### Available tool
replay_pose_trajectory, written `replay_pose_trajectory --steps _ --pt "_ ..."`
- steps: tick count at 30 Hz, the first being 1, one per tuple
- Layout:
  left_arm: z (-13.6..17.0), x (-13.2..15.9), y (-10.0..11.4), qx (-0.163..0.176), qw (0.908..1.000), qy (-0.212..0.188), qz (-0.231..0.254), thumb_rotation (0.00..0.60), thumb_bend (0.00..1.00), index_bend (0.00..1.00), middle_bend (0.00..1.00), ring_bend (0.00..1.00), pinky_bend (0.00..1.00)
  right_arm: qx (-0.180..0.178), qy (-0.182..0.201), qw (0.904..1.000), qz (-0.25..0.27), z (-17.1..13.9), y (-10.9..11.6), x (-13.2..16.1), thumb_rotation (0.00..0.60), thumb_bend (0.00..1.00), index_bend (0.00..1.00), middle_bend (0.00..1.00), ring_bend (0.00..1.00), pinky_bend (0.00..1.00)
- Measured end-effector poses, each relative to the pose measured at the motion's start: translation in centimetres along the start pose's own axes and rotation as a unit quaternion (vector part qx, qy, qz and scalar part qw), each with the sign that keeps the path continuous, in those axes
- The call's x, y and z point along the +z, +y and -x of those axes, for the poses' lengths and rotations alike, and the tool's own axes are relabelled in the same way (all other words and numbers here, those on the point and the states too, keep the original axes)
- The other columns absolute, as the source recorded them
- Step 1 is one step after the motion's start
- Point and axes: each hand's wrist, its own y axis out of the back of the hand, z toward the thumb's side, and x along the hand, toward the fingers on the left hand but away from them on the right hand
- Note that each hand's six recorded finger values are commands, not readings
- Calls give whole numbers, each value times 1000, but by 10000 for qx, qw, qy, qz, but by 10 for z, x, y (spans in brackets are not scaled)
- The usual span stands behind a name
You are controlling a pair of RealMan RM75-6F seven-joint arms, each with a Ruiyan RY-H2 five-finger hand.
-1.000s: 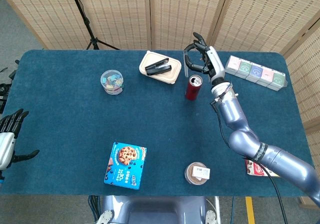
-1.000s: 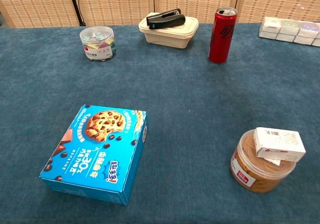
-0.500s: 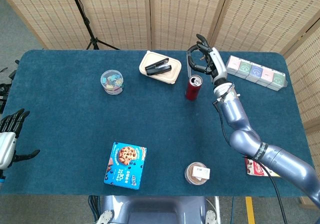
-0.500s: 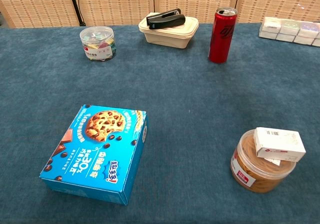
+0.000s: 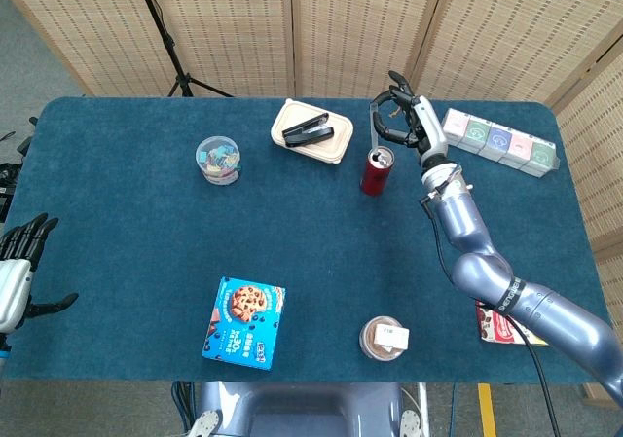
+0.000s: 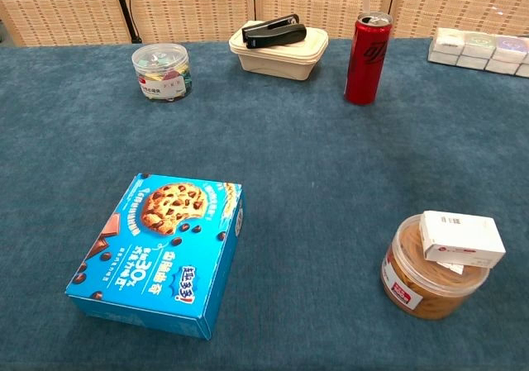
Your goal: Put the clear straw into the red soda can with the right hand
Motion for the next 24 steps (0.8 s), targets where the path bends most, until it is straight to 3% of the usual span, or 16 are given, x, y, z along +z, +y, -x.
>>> replay_pose_trajectory --steps 24 --pt "0 2 0 -7 10000 -20 -1 600 0 0 0 0 0 -21 -88 10000 -17 1 4 -9 600 549 576 0 0 0"
